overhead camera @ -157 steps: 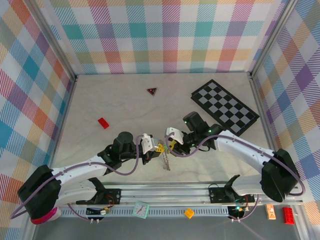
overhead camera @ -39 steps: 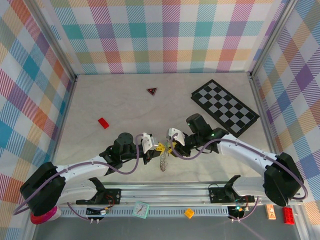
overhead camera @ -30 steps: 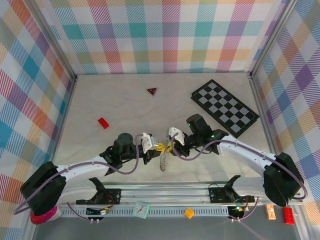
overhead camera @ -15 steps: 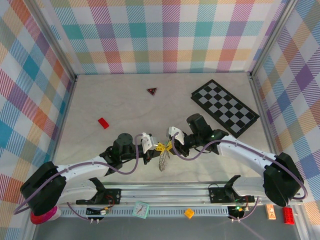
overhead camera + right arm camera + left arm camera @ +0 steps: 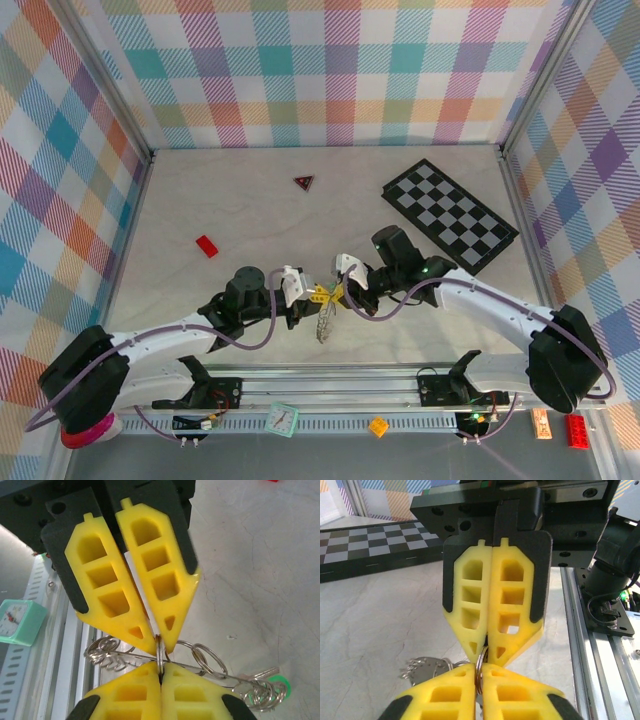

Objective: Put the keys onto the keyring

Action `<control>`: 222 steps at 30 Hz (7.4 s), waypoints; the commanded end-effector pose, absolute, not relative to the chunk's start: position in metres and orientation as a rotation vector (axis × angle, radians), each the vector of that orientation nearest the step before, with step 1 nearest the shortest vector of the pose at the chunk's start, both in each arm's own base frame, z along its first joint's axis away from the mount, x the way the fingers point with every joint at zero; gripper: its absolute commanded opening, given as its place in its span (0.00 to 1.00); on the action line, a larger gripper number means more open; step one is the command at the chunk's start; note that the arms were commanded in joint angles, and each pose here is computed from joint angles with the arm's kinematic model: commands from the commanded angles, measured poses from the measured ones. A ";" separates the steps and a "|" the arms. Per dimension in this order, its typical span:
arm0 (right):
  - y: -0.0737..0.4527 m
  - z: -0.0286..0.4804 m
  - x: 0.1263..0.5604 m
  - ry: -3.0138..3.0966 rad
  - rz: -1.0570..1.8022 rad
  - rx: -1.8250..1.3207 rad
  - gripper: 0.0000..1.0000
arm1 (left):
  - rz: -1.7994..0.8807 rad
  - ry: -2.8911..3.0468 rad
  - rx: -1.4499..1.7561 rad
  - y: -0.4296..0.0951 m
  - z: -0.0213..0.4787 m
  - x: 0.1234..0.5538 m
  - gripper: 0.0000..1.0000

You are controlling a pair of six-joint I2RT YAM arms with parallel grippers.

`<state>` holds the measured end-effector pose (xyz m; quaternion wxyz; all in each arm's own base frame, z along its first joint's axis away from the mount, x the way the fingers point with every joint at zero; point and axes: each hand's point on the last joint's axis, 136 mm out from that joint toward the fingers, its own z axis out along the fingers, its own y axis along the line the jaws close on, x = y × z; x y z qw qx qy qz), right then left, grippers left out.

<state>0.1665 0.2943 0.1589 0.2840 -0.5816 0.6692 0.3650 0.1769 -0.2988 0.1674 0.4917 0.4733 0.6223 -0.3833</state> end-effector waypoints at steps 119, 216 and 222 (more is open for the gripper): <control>0.282 0.164 0.155 1.944 1.030 -1.265 0.40 | -0.981 1.436 1.169 -0.300 0.184 0.168 0.00; 0.286 0.217 0.179 1.720 0.546 -1.510 0.00 | -0.710 1.522 0.864 -0.261 0.198 0.208 0.44; 0.310 0.238 0.177 1.657 0.601 -1.547 0.00 | -0.320 1.563 0.450 -0.182 0.228 0.252 0.54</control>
